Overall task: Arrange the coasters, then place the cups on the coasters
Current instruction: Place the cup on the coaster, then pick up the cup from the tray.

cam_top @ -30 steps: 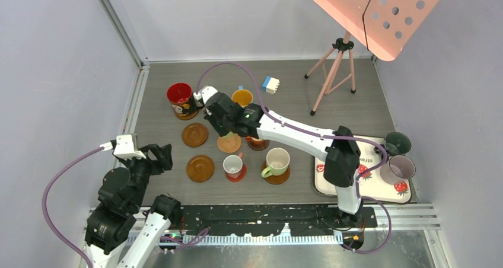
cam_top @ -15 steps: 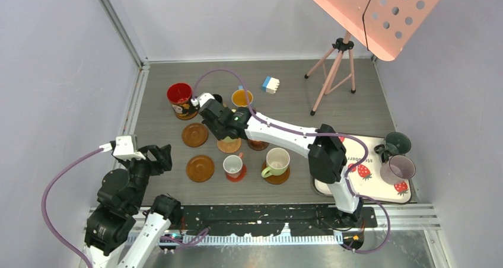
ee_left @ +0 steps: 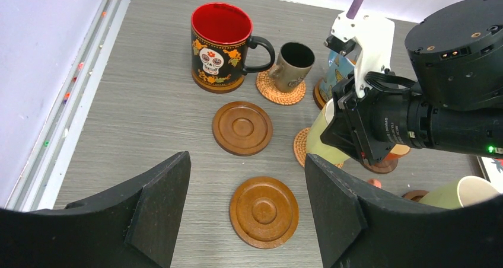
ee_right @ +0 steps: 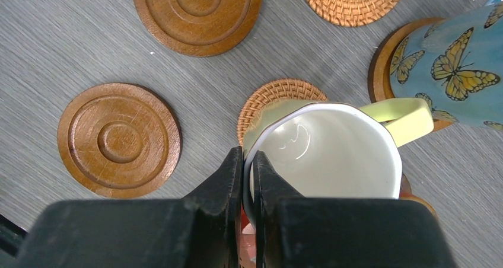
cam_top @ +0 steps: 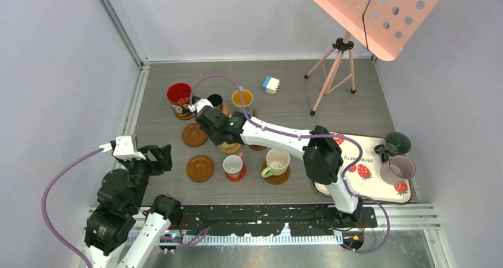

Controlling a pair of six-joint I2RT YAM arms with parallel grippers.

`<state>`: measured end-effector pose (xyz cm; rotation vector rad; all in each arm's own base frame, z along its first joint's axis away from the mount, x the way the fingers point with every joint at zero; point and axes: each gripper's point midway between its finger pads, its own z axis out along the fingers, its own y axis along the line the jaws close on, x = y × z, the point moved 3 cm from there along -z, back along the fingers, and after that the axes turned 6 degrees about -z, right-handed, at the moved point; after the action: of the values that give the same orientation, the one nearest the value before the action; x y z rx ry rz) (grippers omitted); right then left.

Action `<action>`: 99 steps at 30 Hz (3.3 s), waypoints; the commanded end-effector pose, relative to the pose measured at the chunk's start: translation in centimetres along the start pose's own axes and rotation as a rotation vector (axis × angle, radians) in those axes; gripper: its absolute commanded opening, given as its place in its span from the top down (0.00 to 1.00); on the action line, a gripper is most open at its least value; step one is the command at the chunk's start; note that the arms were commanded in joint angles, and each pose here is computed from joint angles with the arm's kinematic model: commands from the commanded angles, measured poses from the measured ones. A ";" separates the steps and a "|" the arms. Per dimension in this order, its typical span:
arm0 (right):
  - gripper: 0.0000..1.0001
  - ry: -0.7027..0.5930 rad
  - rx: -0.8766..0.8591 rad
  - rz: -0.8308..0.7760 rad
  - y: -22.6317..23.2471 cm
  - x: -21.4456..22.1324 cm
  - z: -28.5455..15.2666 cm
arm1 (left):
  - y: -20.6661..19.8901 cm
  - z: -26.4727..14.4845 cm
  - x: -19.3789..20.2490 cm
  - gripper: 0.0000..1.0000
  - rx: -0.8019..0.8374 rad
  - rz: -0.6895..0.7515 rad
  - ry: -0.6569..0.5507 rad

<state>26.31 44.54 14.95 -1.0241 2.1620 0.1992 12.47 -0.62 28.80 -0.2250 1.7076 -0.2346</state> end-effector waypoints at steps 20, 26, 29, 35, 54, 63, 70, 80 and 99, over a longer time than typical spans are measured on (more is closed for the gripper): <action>0.63 -0.086 0.024 0.043 0.4 -2.8 -0.6 | 0.0 0.1 -0.5 0.27 -0.001 0.004 -0.017; 0.47 -0.132 0.050 0.085 -0.6 -4.6 -3.3 | -0.2 0.2 -0.3 0.27 0.004 0.006 -0.009; 0.42 -0.167 0.062 0.110 -1.4 -5.8 -5.4 | -0.3 0.4 -0.2 0.26 0.006 0.009 0.001; 0.37 -0.228 0.105 0.187 -3.4 -6.4 -9.8 | -0.8 0.9 0.3 0.25 0.030 0.014 0.021; 0.36 -0.128 0.547 0.498 -12.5 9.1 -18.3 | -3.0 3.1 2.8 0.23 0.123 0.065 0.195; 0.37 -0.041 0.935 0.848 -19.3 18.6 -22.7 | -3.8 3.4 3.6 0.22 0.168 0.080 0.261; 0.37 -0.018 1.170 1.061 -23.9 24.4 -25.5 | -3.7 3.3 3.5 0.22 0.163 0.073 0.241; 0.37 -0.016 1.422 1.262 -26.6 31.2 -29.5 | -3.7 3.2 3.4 0.22 0.165 0.071 0.239; 0.38 0.058 1.742 1.461 -31.0 36.5 -32.8 | -4.4 3.2 3.8 0.23 0.203 0.073 0.267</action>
<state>14.69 -10.73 18.10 1.4740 1.7379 -0.8679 14.77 -5.62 25.37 -0.0008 1.9608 -0.3809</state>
